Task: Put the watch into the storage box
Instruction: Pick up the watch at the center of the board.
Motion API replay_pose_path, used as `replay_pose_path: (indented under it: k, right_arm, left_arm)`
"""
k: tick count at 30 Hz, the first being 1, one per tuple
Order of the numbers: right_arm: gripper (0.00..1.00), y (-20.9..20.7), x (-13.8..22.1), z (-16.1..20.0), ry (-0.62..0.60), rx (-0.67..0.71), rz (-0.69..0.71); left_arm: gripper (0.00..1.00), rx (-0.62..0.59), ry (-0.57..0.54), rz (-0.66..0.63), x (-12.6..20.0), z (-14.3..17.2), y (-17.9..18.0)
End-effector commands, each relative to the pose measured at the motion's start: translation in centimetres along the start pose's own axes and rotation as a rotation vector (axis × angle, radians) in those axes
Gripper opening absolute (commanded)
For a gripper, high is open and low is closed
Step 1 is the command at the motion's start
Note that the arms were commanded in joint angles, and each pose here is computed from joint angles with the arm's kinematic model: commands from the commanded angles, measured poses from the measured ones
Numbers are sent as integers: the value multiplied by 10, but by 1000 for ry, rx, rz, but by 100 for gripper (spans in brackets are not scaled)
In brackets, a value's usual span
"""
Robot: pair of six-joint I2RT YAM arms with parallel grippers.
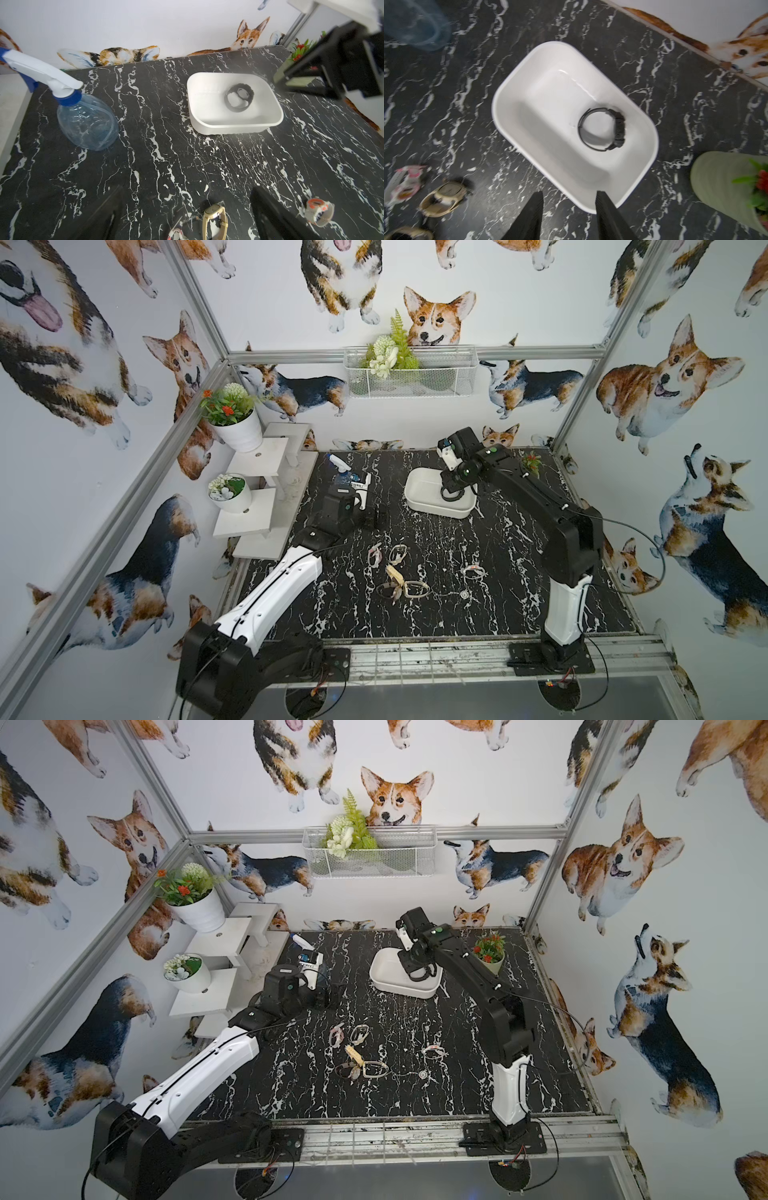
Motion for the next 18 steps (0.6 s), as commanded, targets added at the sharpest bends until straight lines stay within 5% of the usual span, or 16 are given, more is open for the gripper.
replay_pose_path:
  k: [1, 9, 18]
  right_arm:
    - [48, 56, 16, 31, -9, 39, -299]
    - [51, 110, -2, 101, 120, 195, -449]
    - [51, 143, -63, 117, 189, 303, -450]
  left_arm:
    - [100, 22, -11, -122, 5, -3, 20]
    - [100, 37, 30, -169, 1, 5, 28]
    - [100, 44, 60, -216, 4, 12, 35]
Point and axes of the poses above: each gripper's point midway between its finger pads, its own x axis back along the fingers, its own y axis along the line the jaws close on, z = x × y, the point moved 1 cm from there along x, back along the fingers, and after that the axes turned 15 degrees about -x, right-handed, at the moved point
